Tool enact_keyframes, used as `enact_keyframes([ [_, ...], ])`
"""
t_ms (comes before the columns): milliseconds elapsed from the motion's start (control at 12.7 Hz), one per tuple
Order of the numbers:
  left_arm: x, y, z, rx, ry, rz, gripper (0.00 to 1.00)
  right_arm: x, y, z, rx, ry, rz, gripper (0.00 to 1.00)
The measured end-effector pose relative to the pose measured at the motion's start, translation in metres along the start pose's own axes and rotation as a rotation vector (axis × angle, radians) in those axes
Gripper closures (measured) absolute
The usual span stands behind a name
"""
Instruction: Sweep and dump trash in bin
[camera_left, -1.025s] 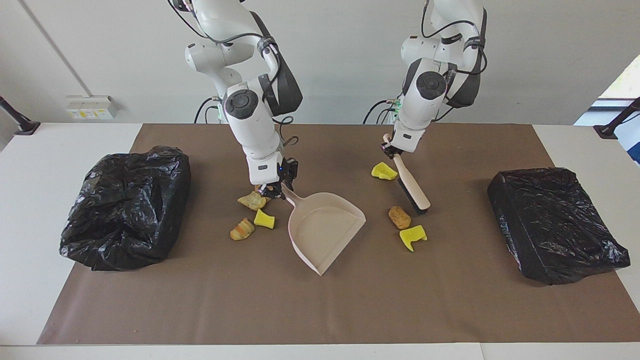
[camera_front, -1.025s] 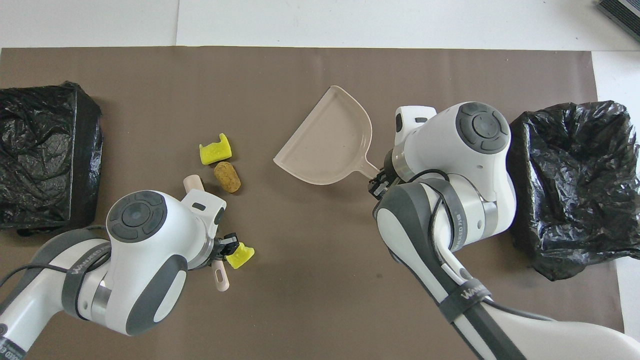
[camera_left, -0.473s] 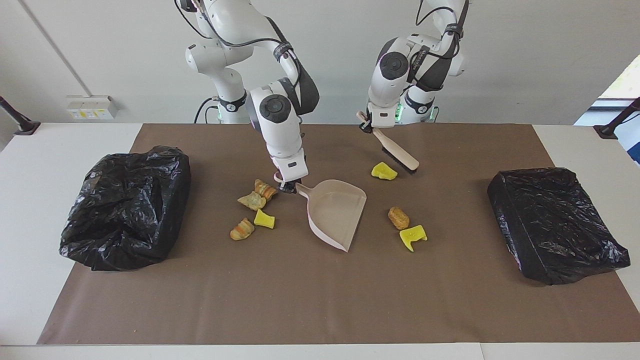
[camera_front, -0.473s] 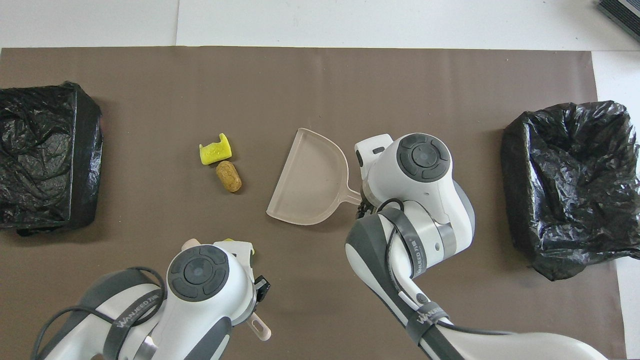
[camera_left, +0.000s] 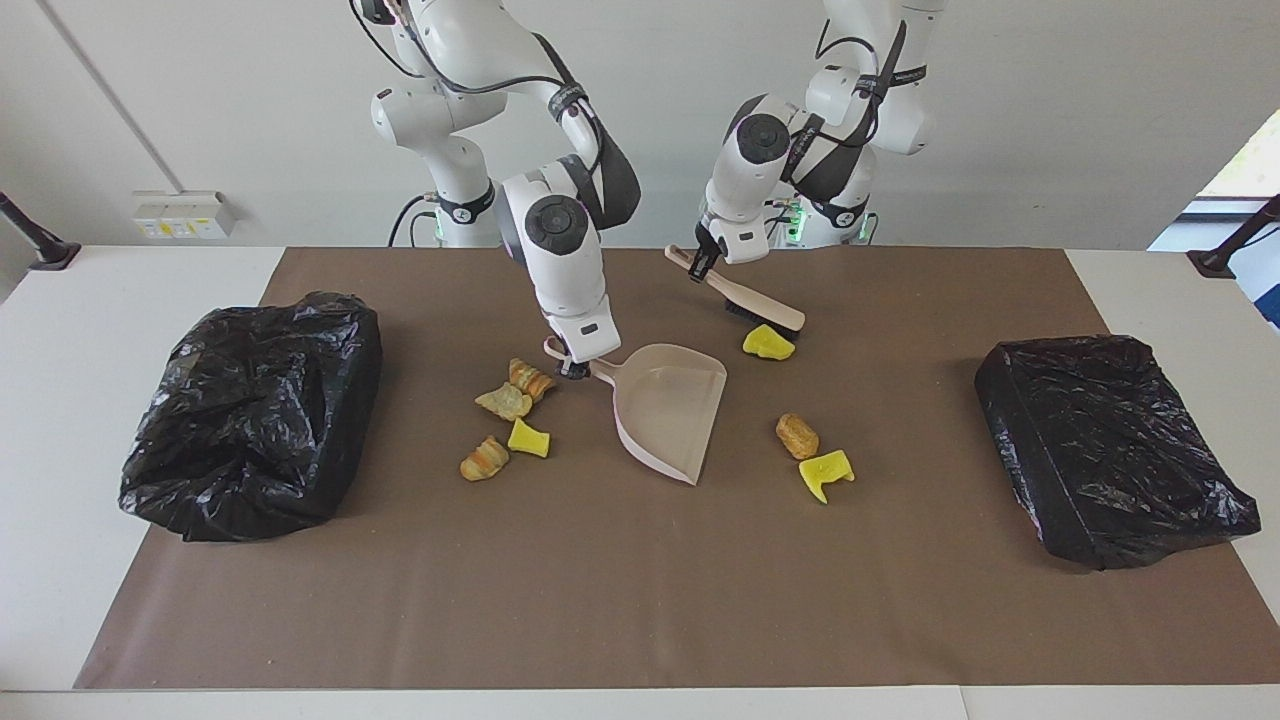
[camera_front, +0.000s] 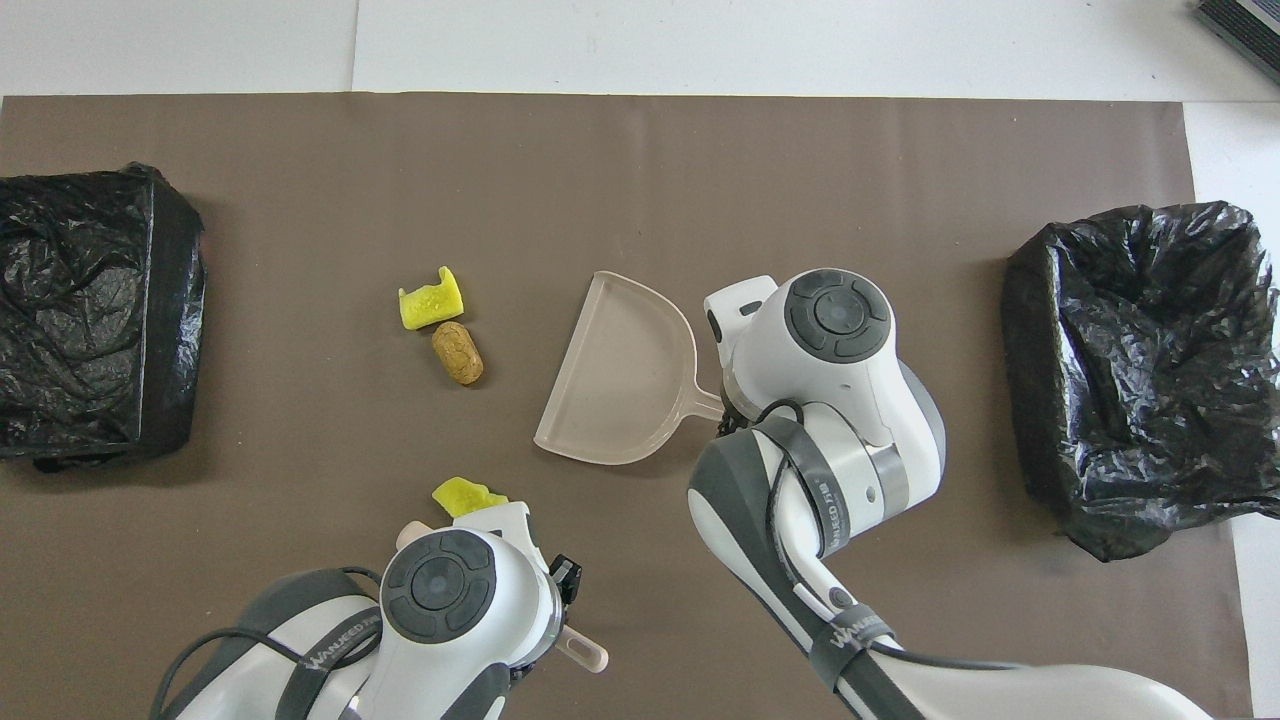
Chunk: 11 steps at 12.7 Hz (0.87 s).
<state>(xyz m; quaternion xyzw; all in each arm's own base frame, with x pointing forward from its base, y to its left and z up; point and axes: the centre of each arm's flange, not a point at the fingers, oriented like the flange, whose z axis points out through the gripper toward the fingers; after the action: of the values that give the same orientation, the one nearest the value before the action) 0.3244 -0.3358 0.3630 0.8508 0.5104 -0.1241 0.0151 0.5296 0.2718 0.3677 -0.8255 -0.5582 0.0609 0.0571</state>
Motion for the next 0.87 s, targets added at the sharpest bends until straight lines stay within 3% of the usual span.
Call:
enact_keyframes([
  [473,0.074,0.043,-0.019,-0.125,-0.013,-0.084,0.74,0.001,-0.004,0.0,0.011,-0.007,-0.008,0.69],
  [631,0.099,0.055,-0.027,-0.144,-0.006,-0.001,0.74,0.001,-0.006,0.001,0.029,-0.009,-0.002,0.69],
  [867,0.125,0.061,-0.03,-0.149,0.017,0.284,0.74,0.001,-0.006,0.001,0.032,-0.01,0.004,0.69],
])
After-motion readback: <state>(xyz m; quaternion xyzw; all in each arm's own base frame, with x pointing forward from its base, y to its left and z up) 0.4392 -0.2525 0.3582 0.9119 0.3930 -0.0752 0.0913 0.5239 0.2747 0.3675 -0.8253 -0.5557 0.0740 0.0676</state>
